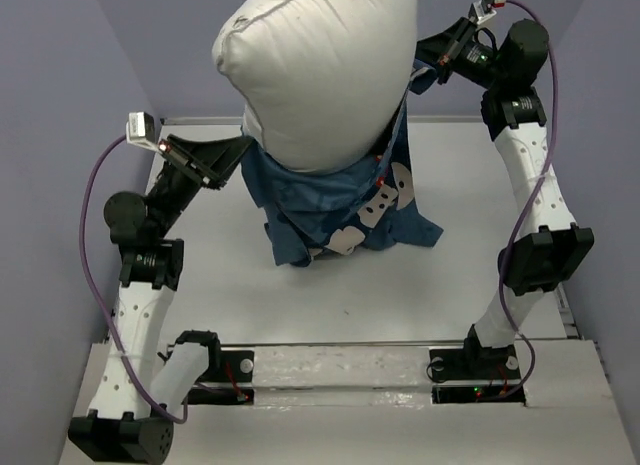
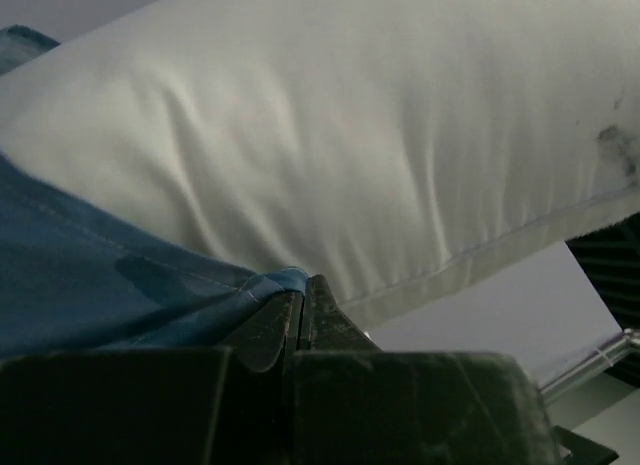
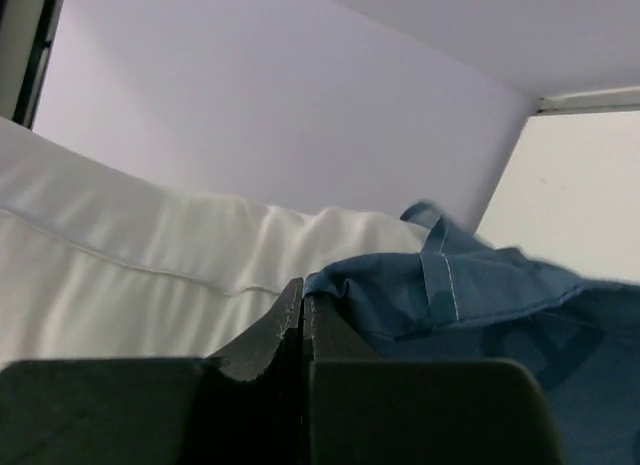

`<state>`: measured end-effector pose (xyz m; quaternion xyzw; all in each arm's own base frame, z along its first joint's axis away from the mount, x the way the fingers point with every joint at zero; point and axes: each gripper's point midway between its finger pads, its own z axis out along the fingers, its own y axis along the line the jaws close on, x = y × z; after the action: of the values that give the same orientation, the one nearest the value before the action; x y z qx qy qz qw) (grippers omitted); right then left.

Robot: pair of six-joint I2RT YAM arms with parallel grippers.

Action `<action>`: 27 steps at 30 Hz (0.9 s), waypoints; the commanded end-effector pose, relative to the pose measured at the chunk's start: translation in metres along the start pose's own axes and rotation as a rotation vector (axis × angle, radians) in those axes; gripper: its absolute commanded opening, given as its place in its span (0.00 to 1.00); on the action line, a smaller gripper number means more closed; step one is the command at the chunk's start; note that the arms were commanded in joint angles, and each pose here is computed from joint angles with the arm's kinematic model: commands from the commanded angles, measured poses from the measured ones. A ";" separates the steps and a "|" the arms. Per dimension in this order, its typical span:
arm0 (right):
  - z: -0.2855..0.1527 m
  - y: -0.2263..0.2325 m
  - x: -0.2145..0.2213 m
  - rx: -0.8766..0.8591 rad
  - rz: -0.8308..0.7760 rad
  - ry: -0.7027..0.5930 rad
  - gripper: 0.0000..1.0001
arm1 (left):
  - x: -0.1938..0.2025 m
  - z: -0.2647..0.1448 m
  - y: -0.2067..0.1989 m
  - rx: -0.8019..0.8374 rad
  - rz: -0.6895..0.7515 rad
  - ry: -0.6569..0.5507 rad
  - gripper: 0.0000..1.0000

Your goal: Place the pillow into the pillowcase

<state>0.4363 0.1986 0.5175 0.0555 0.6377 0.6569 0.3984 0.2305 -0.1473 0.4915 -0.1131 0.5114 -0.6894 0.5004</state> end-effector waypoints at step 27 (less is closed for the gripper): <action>-0.127 0.259 -0.011 -0.067 -0.894 -0.471 0.00 | -0.076 0.048 -0.275 0.316 0.737 -0.191 0.00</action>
<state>0.3101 0.1452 0.6300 -0.0187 0.5964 0.4743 0.6473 0.2181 -0.1232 0.6567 -0.0094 0.4707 -0.5769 0.6675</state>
